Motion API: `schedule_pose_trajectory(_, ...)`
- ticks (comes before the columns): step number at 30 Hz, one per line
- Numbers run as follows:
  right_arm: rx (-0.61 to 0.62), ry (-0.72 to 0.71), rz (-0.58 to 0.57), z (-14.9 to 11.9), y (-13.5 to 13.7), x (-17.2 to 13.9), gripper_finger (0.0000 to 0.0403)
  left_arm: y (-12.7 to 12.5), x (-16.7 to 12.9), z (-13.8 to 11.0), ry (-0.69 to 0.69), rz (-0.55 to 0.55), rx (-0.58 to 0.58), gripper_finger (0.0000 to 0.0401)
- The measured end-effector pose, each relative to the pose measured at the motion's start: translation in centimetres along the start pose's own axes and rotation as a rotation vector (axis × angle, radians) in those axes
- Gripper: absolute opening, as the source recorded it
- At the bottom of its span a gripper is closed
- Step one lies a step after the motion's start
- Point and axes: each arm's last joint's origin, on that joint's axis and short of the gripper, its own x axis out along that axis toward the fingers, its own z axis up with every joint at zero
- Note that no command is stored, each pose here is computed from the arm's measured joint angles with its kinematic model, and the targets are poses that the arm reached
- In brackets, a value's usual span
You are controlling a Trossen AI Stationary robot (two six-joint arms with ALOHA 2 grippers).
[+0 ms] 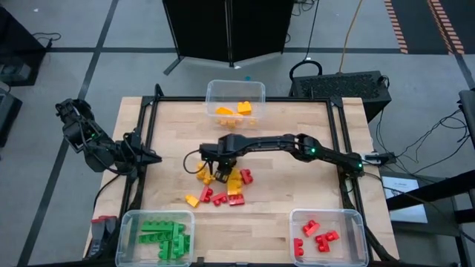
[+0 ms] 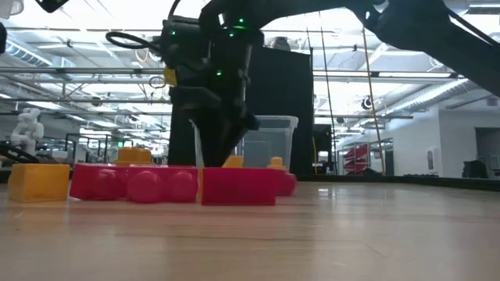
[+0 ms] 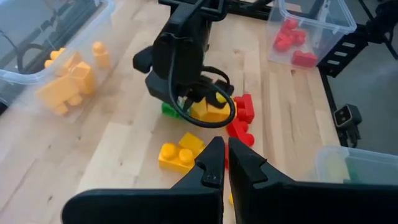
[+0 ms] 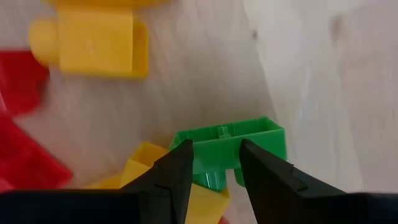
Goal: Sort blocks
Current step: Put the green game piece into the bottom left transparent bin
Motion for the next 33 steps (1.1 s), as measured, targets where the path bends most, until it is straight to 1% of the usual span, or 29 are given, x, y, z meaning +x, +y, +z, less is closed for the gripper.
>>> schedule_pose_trajectory(2,0.002,0.017,-0.006,-0.2,-0.1,-0.4,0.0130,0.0,0.0,0.0,0.002,-0.002,0.001,0.0003)
schedule_pose_trajectory(6,0.010,0.003,-0.029,-0.5,-0.4,-2.1,0.0130,0.0,0.0,0.0,0.002,-0.001,0.001,0.0003)
schedule_pose_trajectory(11,-0.032,-0.046,-0.093,-1.7,-1.1,-7.3,0.0130,0.0,0.0,-0.1,0.014,-0.013,0.007,0.0003)
schedule_pose_trajectory(13,-0.051,-0.068,-0.126,-2.1,-1.0,-8.7,0.0130,0.0,0.0,-0.1,0.020,-0.018,0.010,0.0003)
schedule_pose_trajectory(15,-0.047,-0.093,-0.148,-2.6,-1.1,-10.1,0.0130,0.0,0.0,-0.1,0.021,-0.019,0.010,0.0003)
schedule_pose_trajectory(17,-0.015,-0.128,-0.149,-2.9,-1.2,-11.3,0.0130,-0.1,0.0,-0.1,0.027,-0.026,0.005,0.0003)
schedule_pose_trajectory(21,0.040,-0.154,-0.149,-4.6,-1.7,-13.1,0.0130,-0.1,0.0,-0.2,0.051,-0.053,0.004,0.0003)
schedule_pose_trajectory(24,0.035,-0.178,-0.142,-7.1,-1.7,-13.8,0.0130,-0.1,0.0,-0.2,0.053,-0.056,0.004,0.0003)
schedule_pose_trajectory(25,0.045,-0.211,-0.128,-8.0,-1.8,-14.0,0.0130,-0.1,0.0,-0.2,0.053,-0.055,0.003,0.0003)
schedule_pose_trajectory(27,0.098,-0.300,-0.076,-9.6,-2.3,-13.9,0.0130,-0.1,0.0,-0.2,0.053,-0.056,0.004,0.0003)
schedule_pose_trajectory(29,0.190,-0.398,-0.022,-11.0,-3.1,-13.3,0.0130,-0.1,0.0,-0.2,0.053,-0.056,0.004,0.0003)
schedule_pose_trajectory(31,0.312,-0.495,0.048,-11.6,-4.0,-12.1,0.0130,-0.2,0.0,-0.2,0.053,-0.056,0.004,0.0003)
schedule_pose_trajectory(33,0.432,-0.580,0.150,-11.3,-4.7,-11.1,0.0130,-0.1,0.0,-0.2,0.053,-0.056,0.004,0.0003)
